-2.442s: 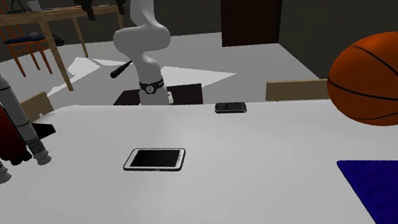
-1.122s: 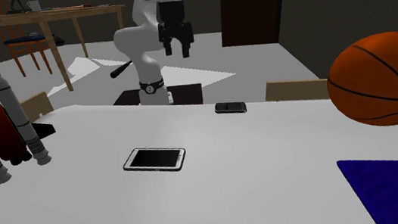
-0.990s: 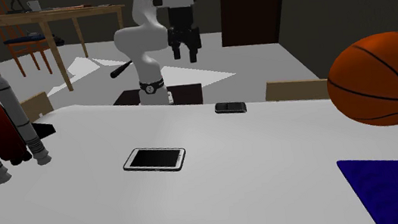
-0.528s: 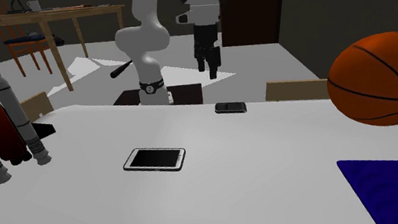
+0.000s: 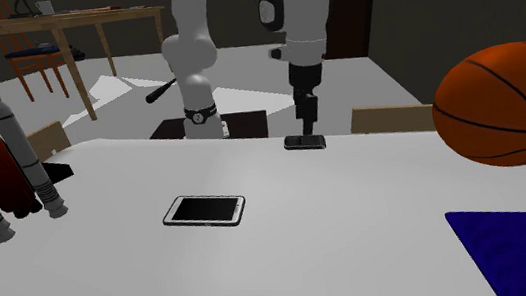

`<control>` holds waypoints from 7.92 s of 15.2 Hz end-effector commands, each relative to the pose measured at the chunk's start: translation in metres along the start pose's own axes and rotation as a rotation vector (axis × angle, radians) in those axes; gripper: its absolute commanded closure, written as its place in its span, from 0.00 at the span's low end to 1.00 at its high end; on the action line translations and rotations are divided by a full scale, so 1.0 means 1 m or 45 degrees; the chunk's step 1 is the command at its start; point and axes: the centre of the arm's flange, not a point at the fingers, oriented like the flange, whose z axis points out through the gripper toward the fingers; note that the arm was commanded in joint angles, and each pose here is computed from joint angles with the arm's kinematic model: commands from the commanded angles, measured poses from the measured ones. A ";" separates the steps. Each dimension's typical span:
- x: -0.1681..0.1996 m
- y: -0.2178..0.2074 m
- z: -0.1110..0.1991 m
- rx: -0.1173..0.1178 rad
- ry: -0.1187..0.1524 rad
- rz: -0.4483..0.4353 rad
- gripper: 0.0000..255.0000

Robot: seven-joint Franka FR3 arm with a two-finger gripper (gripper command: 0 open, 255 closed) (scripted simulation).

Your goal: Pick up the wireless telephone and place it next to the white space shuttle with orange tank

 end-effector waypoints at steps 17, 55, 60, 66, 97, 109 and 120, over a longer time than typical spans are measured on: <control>-0.008 -0.008 0.045 -0.007 -0.014 0.057 1.00; -0.002 0.000 -0.108 -0.007 -0.014 0.057 1.00; -0.001 0.001 -0.134 -0.007 -0.014 0.057 1.00; 0.000 0.003 -0.166 -0.007 -0.014 0.057 1.00; 0.005 0.012 -0.327 -0.007 -0.014 0.057 1.00; 0.163 -0.007 -0.322 -0.007 -0.014 0.057 1.00; 0.307 -0.023 -0.318 -0.007 -0.014 0.057 1.00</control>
